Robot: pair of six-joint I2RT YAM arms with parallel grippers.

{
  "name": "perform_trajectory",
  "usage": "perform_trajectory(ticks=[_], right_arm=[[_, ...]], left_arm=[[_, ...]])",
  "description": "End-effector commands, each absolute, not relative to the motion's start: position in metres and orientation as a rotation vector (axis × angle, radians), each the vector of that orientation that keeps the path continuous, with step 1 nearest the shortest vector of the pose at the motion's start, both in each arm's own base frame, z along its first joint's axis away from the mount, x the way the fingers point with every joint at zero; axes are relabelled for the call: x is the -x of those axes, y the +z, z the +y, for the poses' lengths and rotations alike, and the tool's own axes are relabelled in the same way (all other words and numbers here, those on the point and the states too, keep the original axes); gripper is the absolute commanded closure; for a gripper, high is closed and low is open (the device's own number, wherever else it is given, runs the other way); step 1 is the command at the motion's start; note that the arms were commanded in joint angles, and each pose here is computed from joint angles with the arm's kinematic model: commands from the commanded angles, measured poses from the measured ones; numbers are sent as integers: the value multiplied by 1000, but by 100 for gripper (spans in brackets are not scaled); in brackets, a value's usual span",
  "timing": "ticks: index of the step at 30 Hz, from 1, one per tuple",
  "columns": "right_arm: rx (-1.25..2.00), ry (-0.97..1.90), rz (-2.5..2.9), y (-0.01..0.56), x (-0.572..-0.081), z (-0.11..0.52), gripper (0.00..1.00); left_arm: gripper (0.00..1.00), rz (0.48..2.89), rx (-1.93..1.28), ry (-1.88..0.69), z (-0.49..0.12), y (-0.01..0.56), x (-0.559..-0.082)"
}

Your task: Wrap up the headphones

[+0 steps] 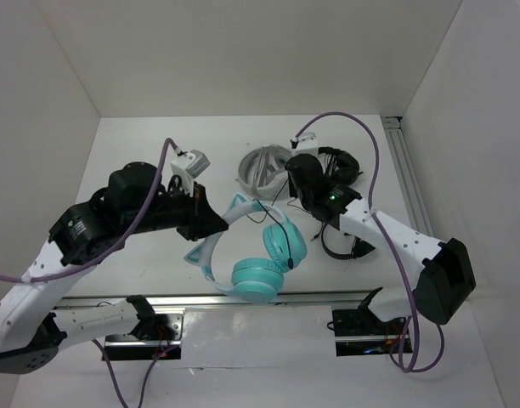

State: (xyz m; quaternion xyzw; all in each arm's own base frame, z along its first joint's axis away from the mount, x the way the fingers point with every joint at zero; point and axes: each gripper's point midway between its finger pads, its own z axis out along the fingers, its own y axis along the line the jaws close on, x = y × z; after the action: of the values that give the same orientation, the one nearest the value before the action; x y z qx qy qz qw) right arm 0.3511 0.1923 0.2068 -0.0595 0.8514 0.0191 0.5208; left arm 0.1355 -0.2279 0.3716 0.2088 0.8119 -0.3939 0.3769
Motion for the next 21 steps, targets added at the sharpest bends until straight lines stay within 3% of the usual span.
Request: perform_trajectory(ticks=[1, 4, 12, 21], right_arm=[[47, 17, 1972, 233, -362, 175, 100], [12, 3, 1977, 233, -369, 161, 100], [-17, 96, 2015, 212, -353, 158, 100], [-3, 165, 2020, 204, -331, 164, 100]], left_arm=[[100, 2078, -587, -1087, -237, 370, -129], [100, 2094, -562, -1047, -228, 365, -128], [100, 2028, -61, -670, -145, 401, -170], [100, 1955, 221, -546, -103, 407, -179]])
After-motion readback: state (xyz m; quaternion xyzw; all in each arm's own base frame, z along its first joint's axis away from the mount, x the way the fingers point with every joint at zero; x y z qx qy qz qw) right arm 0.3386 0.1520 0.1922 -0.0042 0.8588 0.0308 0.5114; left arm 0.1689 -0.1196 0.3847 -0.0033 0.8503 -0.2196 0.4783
